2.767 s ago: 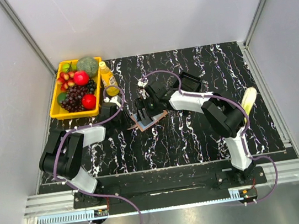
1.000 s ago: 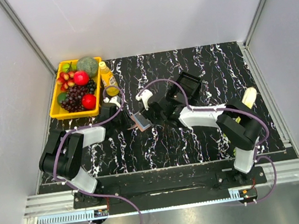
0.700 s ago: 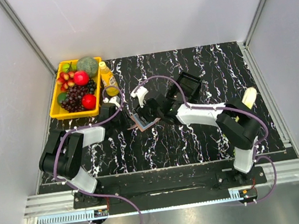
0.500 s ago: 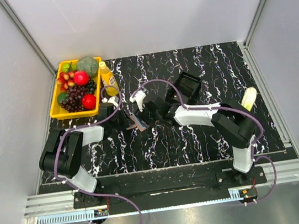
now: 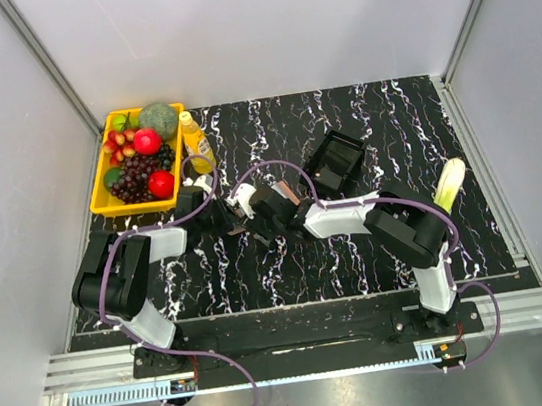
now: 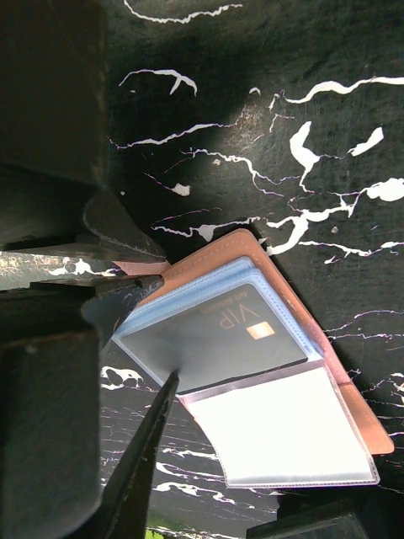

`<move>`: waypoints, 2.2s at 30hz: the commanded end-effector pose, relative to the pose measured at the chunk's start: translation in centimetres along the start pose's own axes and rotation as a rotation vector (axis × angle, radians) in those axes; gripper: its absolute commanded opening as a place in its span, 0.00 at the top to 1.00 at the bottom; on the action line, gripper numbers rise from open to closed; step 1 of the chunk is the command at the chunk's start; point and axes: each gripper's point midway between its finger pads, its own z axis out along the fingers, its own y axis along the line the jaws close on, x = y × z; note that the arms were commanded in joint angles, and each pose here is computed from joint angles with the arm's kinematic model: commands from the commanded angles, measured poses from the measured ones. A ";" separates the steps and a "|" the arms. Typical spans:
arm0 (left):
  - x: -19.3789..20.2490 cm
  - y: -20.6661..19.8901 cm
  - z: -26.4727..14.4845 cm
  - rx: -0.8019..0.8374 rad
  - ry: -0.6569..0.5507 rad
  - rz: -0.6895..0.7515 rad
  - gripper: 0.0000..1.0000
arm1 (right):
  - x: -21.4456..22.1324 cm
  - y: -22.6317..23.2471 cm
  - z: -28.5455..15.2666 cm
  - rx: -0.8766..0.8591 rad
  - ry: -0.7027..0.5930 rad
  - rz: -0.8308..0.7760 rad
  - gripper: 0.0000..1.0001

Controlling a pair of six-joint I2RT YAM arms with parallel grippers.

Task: Put the credit cards into the card holder
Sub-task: Turn over the card slot in the card holder.

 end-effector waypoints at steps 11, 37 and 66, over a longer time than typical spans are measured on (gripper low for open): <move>2.6 3.8 0.4 -0.132 0.064 -0.009 0.83 | -3.3 -1.8 -1.0 0.096 -0.073 -0.063 0.60; 2.8 3.7 0.3 -0.119 0.075 0.006 0.83 | -6.4 -7.8 -1.3 0.415 -0.104 -0.085 0.76; 2.2 3.4 -0.9 -0.136 0.060 0.040 0.83 | -9.8 -14.9 -4.8 0.376 -0.168 0.184 0.60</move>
